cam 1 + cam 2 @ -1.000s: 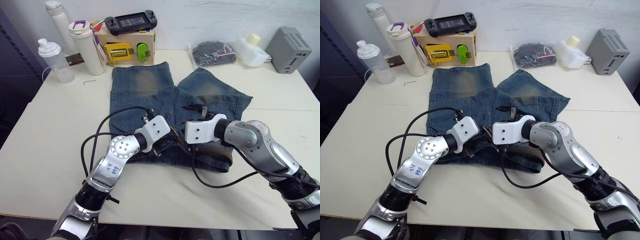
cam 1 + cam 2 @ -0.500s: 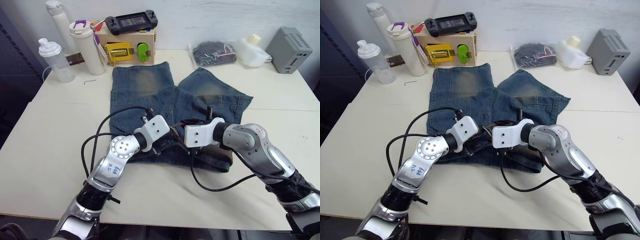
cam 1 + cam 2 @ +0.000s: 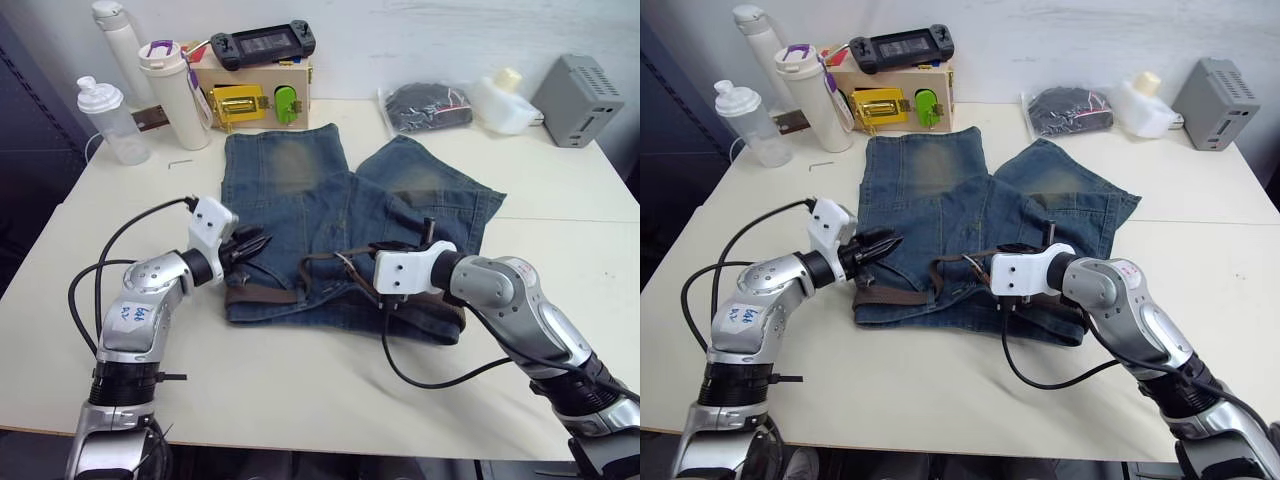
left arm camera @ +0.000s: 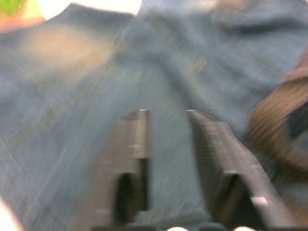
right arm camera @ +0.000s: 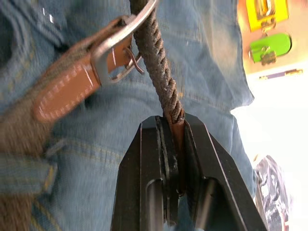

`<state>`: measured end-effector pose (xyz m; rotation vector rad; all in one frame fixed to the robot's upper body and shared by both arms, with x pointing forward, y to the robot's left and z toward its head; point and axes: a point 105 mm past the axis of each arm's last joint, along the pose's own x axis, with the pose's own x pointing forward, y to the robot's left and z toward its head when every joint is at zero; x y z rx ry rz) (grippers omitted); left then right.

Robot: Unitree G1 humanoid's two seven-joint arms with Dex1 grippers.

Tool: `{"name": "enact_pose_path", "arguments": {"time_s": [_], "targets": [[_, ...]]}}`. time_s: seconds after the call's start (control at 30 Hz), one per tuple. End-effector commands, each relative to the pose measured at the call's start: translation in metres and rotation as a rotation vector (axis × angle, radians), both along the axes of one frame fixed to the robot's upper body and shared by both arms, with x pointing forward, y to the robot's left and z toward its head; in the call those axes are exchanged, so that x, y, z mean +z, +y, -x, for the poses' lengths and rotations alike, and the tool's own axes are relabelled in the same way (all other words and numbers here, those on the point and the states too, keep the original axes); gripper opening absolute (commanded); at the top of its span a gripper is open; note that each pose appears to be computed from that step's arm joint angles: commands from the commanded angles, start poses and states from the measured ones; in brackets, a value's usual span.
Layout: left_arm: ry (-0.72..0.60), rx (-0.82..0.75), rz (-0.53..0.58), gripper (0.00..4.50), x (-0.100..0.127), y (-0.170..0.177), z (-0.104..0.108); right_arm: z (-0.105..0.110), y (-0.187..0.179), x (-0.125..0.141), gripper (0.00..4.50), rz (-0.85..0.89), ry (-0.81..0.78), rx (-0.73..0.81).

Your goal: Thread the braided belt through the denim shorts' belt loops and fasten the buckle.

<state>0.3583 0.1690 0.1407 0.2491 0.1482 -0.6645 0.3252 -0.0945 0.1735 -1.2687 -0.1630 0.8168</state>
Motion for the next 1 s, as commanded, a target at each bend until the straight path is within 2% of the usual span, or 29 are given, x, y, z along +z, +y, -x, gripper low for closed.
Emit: {"name": "enact_pose_path", "arguments": {"time_s": [0.03,0.13,0.23,0.37,0.5,0.6,0.67,0.83,0.93,1.0], "targets": [[0.056,0.000,-0.129,0.05,-0.028,0.006,0.000,0.005,0.001,0.025,0.00,-0.059,-0.082,0.007],[0.116,0.006,-0.174,0.05,-0.047,0.010,0.005,0.009,0.000,0.039,0.00,-0.113,-0.111,0.018],[0.134,0.000,-0.206,0.05,-0.055,0.012,0.009,0.012,-0.009,0.055,0.00,-0.173,-0.135,0.012],[0.134,-0.008,-0.195,0.05,-0.054,0.010,0.010,0.015,-0.039,0.076,0.00,-0.209,-0.170,-0.023],[0.131,-0.023,-0.190,0.05,-0.053,0.006,0.011,0.014,-0.061,0.083,0.00,-0.212,-0.180,-0.066],[0.127,-0.034,-0.182,0.05,-0.052,0.004,0.012,0.012,-0.065,0.085,0.00,-0.210,-0.189,-0.073],[0.118,-0.040,-0.174,0.05,-0.049,0.002,0.012,0.013,-0.061,0.084,0.00,-0.213,-0.184,-0.057],[0.059,-0.077,-0.096,0.05,-0.029,-0.005,0.011,0.019,-0.031,0.055,0.00,-0.149,-0.125,0.032],[-0.001,-0.092,-0.050,0.05,-0.013,-0.007,0.011,0.012,-0.023,0.031,0.00,-0.056,-0.101,0.002],[-0.044,-0.097,0.000,0.05,0.002,-0.009,0.012,0.011,-0.014,0.024,0.00,-0.053,-0.093,0.009]]}}
